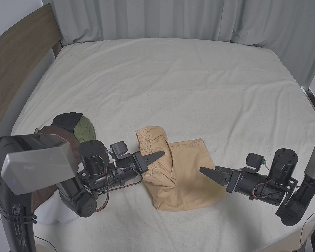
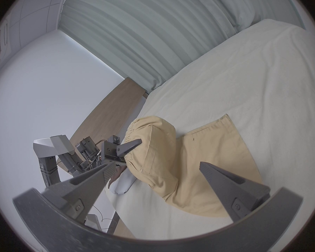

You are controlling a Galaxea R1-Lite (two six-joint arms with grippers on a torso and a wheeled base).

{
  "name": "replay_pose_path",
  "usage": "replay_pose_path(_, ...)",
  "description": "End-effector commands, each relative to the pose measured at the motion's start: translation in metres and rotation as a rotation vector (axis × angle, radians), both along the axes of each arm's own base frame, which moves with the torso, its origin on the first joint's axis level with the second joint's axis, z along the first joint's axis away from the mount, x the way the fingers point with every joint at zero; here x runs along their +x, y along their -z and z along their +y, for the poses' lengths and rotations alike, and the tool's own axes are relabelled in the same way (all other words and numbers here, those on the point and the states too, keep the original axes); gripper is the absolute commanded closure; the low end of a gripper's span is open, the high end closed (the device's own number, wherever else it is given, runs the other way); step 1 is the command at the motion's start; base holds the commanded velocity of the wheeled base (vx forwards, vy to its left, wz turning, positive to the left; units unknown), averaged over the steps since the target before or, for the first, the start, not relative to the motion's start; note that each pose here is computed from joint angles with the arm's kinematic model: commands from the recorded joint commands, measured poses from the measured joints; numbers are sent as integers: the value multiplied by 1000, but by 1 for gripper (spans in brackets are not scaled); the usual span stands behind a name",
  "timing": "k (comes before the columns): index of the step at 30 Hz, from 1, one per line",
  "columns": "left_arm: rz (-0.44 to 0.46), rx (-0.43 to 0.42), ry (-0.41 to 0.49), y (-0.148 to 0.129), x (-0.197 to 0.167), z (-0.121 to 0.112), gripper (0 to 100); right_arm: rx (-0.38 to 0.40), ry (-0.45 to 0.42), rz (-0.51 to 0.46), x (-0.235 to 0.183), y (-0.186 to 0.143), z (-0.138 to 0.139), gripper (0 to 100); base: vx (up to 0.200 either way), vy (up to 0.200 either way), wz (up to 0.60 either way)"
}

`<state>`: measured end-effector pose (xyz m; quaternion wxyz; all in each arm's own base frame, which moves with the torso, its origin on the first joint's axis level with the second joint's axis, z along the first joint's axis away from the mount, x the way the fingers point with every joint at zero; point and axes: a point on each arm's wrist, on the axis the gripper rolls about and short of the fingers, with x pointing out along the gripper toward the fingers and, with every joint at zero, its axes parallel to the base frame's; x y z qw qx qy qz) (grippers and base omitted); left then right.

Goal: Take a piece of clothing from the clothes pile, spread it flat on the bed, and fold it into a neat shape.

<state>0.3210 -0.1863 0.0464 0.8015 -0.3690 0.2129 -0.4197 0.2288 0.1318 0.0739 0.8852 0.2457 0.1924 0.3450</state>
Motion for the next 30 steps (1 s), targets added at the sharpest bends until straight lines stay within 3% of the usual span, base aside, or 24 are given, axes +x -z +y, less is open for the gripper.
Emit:
replay_pose_path(1, 7, 2, 12, 5, 1, -6, 100, 8, 0, -14, -1, -4, -1, 0, 0, 0, 0)
replay_pose_path(12, 33, -49, 36, 0, 1, -18, 100, 18, 19, -34, 5, -8, -3, 0, 0, 0, 0)
replay_pose_path(30, 135, -122, 99, 28, 13, -57, 100, 42, 58, -70, 13, -17, -10, 0, 0, 0, 0)
